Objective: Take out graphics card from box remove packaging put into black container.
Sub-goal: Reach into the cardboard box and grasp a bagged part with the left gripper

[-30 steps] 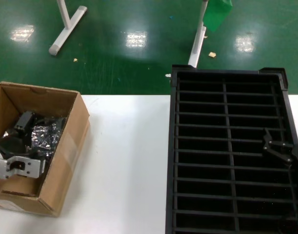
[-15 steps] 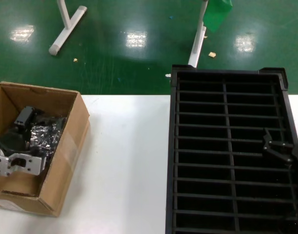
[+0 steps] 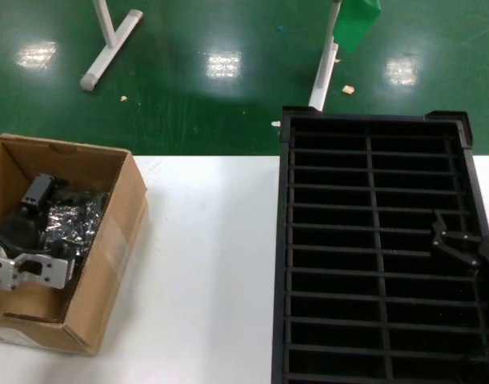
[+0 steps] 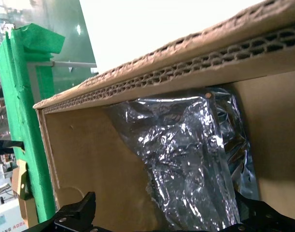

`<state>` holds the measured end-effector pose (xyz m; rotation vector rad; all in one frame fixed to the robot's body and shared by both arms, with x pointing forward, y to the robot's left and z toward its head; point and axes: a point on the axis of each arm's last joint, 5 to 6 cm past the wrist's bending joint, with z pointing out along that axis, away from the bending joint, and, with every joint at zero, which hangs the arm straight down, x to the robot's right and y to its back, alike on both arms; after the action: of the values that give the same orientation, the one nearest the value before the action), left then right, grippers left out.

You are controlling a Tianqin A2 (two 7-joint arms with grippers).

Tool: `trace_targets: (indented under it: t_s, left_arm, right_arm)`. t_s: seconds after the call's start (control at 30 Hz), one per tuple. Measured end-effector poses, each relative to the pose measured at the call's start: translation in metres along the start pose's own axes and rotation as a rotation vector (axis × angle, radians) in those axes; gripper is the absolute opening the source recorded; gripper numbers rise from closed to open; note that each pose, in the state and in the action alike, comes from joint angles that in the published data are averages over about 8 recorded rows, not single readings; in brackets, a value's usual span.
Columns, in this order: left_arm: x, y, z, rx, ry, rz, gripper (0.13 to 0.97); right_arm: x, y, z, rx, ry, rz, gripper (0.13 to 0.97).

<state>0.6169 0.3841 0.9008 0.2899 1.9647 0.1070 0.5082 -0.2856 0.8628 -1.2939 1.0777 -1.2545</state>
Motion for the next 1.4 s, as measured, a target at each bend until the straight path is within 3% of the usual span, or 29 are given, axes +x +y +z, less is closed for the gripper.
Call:
trace_targets:
  t_s: [0.27, 0.47, 0.77, 1.33, 1.4]
  left_arm:
    - [0.0050, -0.0066, 0.002, 0.002, 0.004, 0.007, 0.909]
    - [0.0043, -0.0094, 0.001, -0.003, 0.007, 0.012, 0.892]
    - [0.0021, -0.0095, -0.006, -0.019, 0.010, 0.011, 0.752]
    - [0.0048, -0.0136, -0.012, -0.021, 0.022, -0.008, 0.337]
    - [0.0057, -0.0131, -0.012, -0.021, 0.023, -0.010, 0.337]
  right_arm:
    - [0.000, 0.000, 0.000, 0.000, 0.000, 0.000, 0.966]
    - [0.000, 0.000, 0.000, 0.000, 0.000, 0.000, 0.966]
    - [0.000, 0.000, 0.000, 0.000, 0.000, 0.000, 0.966]
    - [0.000, 0.000, 0.000, 0.000, 0.000, 0.000, 0.966]
    - [0.000, 0.000, 0.000, 0.000, 0.000, 0.000, 0.966]
